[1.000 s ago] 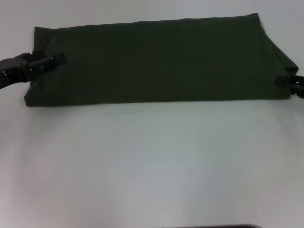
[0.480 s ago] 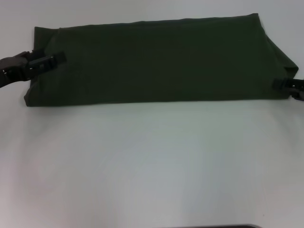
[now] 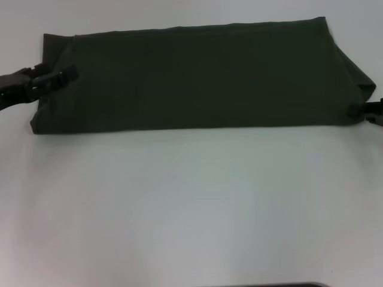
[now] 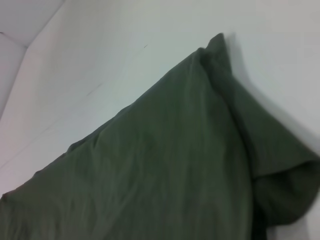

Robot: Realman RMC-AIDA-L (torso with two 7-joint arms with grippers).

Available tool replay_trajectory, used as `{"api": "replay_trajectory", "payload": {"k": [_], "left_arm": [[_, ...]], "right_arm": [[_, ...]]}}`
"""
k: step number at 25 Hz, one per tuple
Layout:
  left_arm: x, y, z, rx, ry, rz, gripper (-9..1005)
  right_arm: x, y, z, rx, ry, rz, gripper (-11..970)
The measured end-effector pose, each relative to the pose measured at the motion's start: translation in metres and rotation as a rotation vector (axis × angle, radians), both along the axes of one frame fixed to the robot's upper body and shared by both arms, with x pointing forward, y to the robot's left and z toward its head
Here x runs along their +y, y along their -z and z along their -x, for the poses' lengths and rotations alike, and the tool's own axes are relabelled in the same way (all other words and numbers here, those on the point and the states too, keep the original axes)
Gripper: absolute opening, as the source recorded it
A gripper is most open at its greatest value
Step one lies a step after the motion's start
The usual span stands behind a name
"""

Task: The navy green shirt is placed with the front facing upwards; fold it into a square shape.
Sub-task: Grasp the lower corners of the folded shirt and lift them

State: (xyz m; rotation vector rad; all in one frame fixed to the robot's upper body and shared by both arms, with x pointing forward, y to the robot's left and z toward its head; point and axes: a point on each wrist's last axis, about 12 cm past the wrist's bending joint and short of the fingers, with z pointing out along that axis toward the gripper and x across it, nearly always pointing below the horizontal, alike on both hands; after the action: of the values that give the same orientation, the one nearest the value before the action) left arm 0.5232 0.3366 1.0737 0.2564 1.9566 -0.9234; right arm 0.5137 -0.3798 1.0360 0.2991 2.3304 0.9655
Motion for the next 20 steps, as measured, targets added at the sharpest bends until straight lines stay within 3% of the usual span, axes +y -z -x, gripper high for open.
{"api": "replay_trajectory", "payload": {"k": [6,20], "left_arm": [[0.006,0.010,0.002,0.052,-0.026,-0.068,874],[0.022,0.017,0.015,0.183,0.005,-0.154,861]], "right_arm": [[-0.002,0.000,0.000,-0.001,0.009,0.007,30],[-0.007,-0.005,-0.002,-0.011,0.008,0.019,14]]}}
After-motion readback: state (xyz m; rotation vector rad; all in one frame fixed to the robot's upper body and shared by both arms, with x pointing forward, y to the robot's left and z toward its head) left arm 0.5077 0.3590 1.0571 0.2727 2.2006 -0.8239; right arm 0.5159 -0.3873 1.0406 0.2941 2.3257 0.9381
